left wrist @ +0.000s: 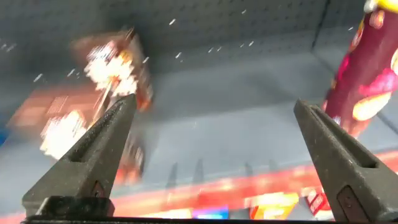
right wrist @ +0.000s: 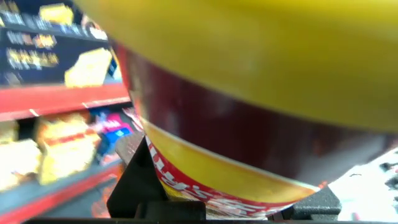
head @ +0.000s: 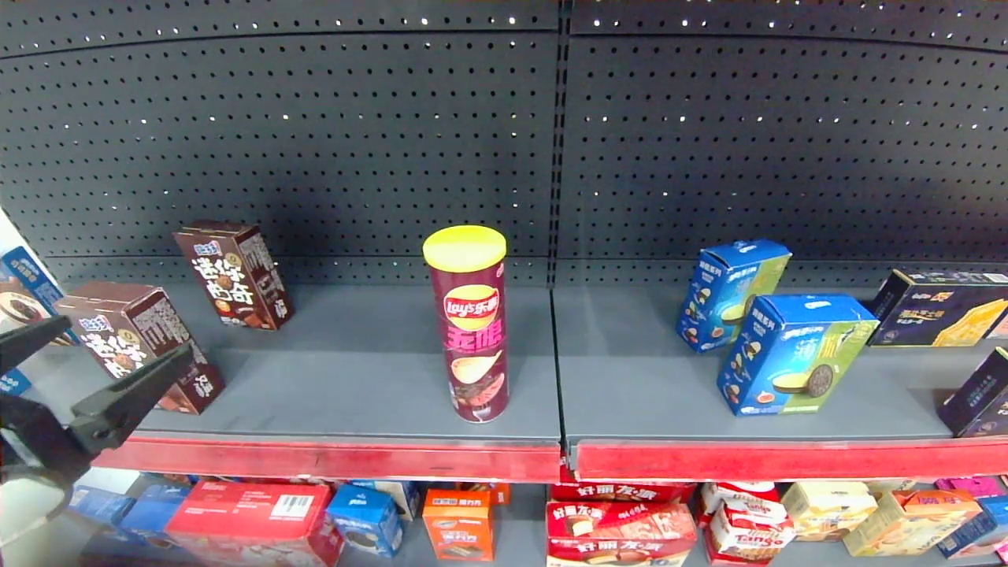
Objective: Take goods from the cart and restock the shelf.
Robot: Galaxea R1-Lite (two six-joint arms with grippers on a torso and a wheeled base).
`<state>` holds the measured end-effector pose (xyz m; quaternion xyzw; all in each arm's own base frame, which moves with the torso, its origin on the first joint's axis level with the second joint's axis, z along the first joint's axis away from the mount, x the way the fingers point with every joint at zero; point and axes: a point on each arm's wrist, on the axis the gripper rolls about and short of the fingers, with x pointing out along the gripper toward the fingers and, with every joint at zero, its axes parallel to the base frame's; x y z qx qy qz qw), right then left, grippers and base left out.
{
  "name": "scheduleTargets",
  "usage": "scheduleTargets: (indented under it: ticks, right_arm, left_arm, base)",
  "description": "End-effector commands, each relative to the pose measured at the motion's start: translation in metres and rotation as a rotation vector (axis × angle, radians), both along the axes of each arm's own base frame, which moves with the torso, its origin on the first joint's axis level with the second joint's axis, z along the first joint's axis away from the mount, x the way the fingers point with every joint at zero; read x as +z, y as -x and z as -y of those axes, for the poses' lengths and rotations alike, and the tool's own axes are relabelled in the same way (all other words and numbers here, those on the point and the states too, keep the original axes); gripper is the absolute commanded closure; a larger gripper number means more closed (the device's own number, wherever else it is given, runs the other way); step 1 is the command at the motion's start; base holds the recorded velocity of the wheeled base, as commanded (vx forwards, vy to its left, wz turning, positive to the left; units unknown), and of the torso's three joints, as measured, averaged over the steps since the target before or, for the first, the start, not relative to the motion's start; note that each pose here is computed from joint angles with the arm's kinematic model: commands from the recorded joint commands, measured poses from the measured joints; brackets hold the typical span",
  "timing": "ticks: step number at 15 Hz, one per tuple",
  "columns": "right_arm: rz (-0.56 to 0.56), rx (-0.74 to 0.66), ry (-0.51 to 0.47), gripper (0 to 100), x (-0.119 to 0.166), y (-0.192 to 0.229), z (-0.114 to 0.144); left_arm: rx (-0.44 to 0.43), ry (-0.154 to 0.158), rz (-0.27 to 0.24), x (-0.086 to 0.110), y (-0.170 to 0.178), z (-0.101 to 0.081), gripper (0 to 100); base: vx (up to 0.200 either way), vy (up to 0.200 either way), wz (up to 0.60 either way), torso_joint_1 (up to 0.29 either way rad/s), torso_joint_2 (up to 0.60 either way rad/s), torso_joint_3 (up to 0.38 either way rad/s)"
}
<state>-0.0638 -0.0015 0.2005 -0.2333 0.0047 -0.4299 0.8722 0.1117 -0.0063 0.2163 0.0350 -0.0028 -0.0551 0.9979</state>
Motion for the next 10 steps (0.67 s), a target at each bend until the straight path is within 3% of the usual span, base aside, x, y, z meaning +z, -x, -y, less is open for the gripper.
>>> scheduleTargets:
  ticks: [1, 4, 6, 10]
  right_arm:
    - [-0.004, 0.040, -0.090, 100, 0.025, -0.027, 0.006]
    - [0.032, 0.145, -0.225, 100, 0.058, -0.065, 0.012]
    - [0.006, 0.340, -0.282, 100, 0.086, -0.101, 0.009]
    - [-0.056, 0.653, -0.364, 100, 0.117, -0.157, -0.028]
  left_arm:
    - [0.100, 0.006, 0.039, -0.003, 0.029, -0.003, 0]
    - [0.195, 0.003, 0.009, -0.007, 0.041, -0.006, 0]
    - [0.259, -0.046, -0.016, -0.010, 0.046, -0.008, 0]
    - [0.339, -0.052, -0.018, -0.010, 0.047, -0.010, 0]
  base:
    - [0.000, 0.000, 0.00, 0.000, 0.00, 0.000]
    - [0.000, 0.000, 0.00, 0.000, 0.00, 0.000]
    - [0.000, 0.000, 0.00, 0.000, 0.00, 0.000]
    - [0.000, 0.000, 0.00, 0.000, 0.00, 0.000]
